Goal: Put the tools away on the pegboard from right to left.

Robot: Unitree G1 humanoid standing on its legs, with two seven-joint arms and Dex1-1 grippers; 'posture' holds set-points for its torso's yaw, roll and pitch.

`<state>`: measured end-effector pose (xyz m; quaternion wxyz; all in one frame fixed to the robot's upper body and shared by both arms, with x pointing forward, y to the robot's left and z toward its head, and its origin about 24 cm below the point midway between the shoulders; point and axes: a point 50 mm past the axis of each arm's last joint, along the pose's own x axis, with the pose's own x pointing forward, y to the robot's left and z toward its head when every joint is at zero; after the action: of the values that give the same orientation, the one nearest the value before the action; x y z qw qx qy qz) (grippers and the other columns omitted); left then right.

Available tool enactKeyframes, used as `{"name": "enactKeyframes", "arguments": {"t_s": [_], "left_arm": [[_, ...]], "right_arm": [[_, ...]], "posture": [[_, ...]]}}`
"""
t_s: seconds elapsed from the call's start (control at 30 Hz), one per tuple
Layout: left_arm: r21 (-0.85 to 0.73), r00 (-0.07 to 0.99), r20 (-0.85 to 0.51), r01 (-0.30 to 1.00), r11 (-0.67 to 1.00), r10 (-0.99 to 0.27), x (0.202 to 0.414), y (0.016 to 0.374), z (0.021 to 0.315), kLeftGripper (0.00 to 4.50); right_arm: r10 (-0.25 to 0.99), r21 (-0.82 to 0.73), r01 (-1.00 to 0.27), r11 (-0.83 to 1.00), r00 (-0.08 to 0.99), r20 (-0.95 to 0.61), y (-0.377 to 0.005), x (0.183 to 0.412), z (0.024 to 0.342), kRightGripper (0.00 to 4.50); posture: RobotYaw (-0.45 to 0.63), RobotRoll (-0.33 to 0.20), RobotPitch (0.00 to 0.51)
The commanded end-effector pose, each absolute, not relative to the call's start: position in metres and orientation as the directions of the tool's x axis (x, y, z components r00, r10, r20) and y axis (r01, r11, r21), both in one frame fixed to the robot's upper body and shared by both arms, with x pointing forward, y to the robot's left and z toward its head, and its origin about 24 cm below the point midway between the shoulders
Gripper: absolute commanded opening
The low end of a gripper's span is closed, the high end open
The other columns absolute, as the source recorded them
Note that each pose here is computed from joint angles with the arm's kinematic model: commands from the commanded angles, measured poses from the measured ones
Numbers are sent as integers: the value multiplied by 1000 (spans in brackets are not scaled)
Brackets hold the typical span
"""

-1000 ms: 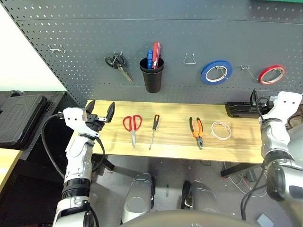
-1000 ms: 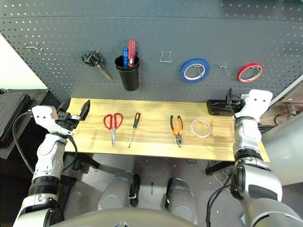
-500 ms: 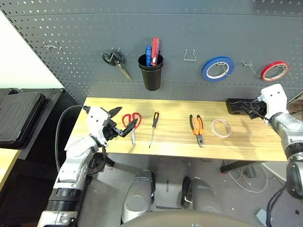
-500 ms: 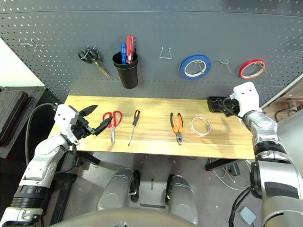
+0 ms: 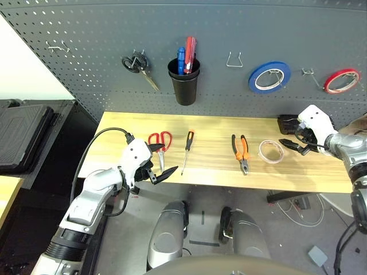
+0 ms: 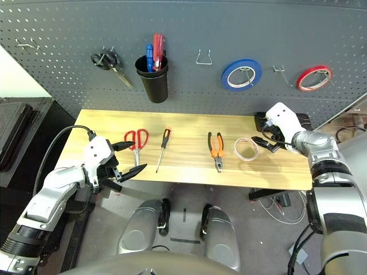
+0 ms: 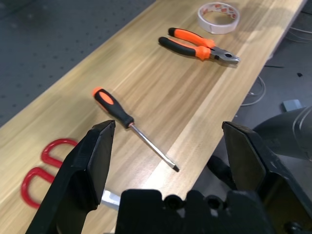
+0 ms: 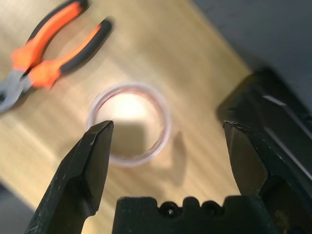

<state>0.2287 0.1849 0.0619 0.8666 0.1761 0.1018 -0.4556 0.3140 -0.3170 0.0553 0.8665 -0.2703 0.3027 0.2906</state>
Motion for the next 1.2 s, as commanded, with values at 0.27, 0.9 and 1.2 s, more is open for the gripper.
{"name": "enactKeyframes", "arguments": {"t_s": [0.27,0.9,1.2], "left_arm": [[192,528,-380,848,493,-760,222,183,57,4490],[205,531,-408,846,492,-743,213,189,67,4500],[193,522,-427,850,489,-739,207,190,67,4500]], "right_arm": [[306,-191,-779,598,441,-844,-306,303,25,4500],[204,-234,-780,580,418,-885,-277,305,-5,4093],[174,-263,-771,580,432,-885,-273,305,-10,774]], "posture": [[291,0,202],[341,0,257],[344,0,272]]}}
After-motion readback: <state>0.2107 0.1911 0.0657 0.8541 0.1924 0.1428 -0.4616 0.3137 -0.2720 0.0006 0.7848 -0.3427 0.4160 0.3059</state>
